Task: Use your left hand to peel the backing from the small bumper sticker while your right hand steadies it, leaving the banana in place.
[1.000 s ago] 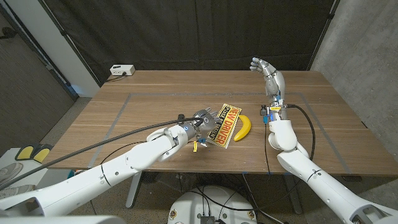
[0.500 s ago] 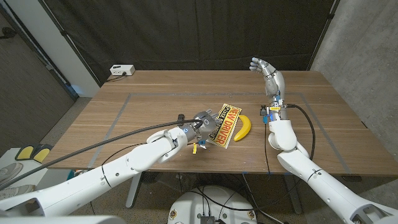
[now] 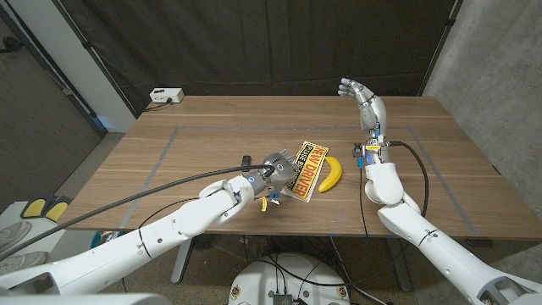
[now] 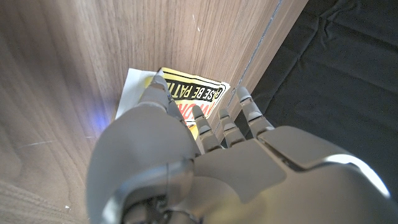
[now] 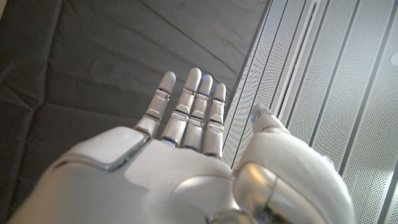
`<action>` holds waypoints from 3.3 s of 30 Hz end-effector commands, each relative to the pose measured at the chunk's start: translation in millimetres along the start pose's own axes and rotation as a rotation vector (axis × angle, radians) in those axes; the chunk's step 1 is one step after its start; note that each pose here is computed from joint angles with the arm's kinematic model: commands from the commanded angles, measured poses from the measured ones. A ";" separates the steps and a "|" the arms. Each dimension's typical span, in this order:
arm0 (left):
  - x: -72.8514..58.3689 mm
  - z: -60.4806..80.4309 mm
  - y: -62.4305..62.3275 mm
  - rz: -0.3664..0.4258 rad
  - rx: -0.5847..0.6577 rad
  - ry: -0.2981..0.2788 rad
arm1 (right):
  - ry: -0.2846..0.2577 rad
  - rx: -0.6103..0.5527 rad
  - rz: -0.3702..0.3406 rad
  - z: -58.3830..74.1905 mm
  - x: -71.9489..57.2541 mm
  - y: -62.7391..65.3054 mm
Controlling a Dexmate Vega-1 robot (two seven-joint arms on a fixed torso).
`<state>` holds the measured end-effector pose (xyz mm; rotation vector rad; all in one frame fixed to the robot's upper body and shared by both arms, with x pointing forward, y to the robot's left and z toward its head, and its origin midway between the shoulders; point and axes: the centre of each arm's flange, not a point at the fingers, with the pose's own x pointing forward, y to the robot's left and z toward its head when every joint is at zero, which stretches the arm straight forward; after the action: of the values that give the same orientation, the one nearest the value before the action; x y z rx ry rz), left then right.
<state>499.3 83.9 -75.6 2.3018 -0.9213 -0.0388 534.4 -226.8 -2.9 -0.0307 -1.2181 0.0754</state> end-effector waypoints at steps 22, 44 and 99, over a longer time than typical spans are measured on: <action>2.4 -58.4 -21.2 -0.151 -1.034 0.127 | -0.015 -0.003 -0.012 2.2 0.1 4.7; -1.8 -97.4 -38.1 0.100 -2.042 -0.072 | -0.025 0.010 -0.022 -3.9 4.1 -1.2; 29.9 -130.3 30.9 0.787 -2.118 0.130 | -0.314 -0.875 -0.322 41.5 -36.2 46.3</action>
<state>551.1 129.0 47.3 -0.0898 -0.7968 -0.5127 499.5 -215.9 -19.9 -0.3393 -1.3188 -0.5711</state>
